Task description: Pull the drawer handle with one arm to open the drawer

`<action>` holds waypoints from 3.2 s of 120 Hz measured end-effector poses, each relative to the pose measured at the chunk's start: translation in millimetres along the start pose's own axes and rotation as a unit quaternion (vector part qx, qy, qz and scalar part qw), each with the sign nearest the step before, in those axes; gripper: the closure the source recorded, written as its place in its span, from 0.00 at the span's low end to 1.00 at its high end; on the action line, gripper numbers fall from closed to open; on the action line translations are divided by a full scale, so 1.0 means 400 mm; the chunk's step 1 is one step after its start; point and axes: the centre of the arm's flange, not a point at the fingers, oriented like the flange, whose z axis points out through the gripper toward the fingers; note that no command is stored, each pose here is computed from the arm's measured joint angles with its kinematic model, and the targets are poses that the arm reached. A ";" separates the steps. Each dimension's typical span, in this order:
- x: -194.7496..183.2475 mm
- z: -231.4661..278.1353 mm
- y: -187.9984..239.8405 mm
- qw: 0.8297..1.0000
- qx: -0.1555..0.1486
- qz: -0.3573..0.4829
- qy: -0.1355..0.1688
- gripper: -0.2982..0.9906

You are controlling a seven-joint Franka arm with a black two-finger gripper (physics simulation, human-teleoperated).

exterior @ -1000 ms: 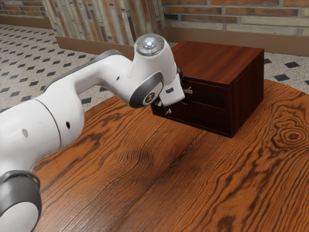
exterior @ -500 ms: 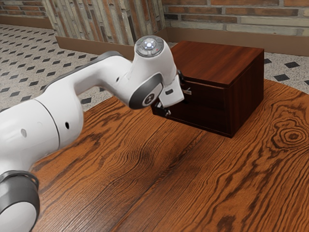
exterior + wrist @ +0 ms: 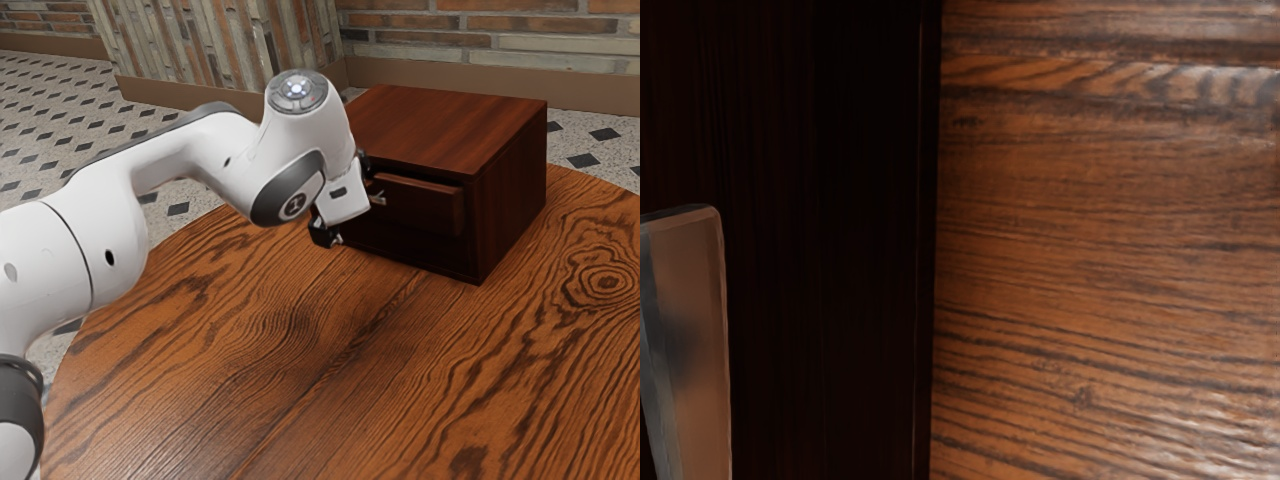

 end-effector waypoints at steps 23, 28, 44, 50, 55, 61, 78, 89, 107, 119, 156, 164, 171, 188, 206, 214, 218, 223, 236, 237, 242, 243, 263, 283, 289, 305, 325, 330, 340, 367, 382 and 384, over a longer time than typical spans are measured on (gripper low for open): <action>-0.004 -0.030 0.030 1.000 -0.006 0.002 0.003 0.26; -0.004 -0.037 0.037 1.000 -0.007 0.003 0.004 0.26; -0.003 -0.048 0.061 1.000 -0.014 0.005 0.006 0.25; -0.005 -0.055 0.067 1.000 -0.014 0.005 0.006 0.25; -0.007 -0.062 0.072 1.000 -0.014 0.005 0.006 0.26; -0.008 -0.071 0.078 1.000 -0.014 0.006 0.007 0.27; -0.009 -0.075 0.092 1.000 -0.018 0.007 0.007 0.25; -0.014 -0.088 0.102 1.000 -0.018 0.007 0.008 0.26; -0.018 -0.092 0.123 1.000 -0.023 0.008 0.008 0.23; -0.022 -0.102 0.136 1.000 -0.024 0.008 0.008 0.24; -0.032 -0.127 0.171 1.000 -0.027 0.009 0.009 0.24; -0.033 -0.129 0.177 1.000 -0.028 0.009 0.010 0.24; -0.032 -0.127 0.180 0.999 -0.029 0.009 0.010 0.23; -0.035 -0.135 0.193 0.999 -0.030 0.009 0.010 0.24; -0.038 -0.140 0.208 0.999 -0.033 0.008 0.011 0.23; -0.039 -0.141 0.213 0.999 -0.033 0.008 0.011 0.23; -0.040 -0.143 0.215 0.999 -0.033 0.008 0.011 0.23; -0.041 -0.147 0.219 0.999 -0.033 0.008 0.011 0.24; -0.044 -0.155 0.233 0.999 -0.034 0.008 0.012 0.24; -0.044 -0.156 0.233 0.999 -0.034 0.008 0.012 0.24; -0.045 -0.159 0.237 0.999 -0.035 0.008 0.012 0.24; -0.045 -0.159 0.239 0.999 -0.035 0.008 0.012 0.24; -0.048 -0.162 0.257 0.999 -0.039 0.008 0.013 0.23; -0.053 -0.177 0.269 0.999 -0.038 0.007 0.014 0.25; -0.055 -0.180 0.274 0.999 -0.038 0.006 0.014 0.25; -0.058 -0.186 0.281 0.999 -0.038 0.006 0.014 0.25; -0.072 -0.257 0.275 1.000 -0.016 0.001 0.017 0.25; -0.068 -0.283 0.272 1.000 -0.008 0.002 0.019 0.25; -0.070 -0.396 0.218 0.999 0.023 -0.017 0.037 0.24; -0.154 -0.585 0.142 0.985 -0.019 -0.161 0.059 0.24; -0.177 -0.587 0.160 0.960 -0.094 -0.260 0.051 0.23; -0.181 -0.586 0.165 0.956 -0.103 -0.272 0.048 0.23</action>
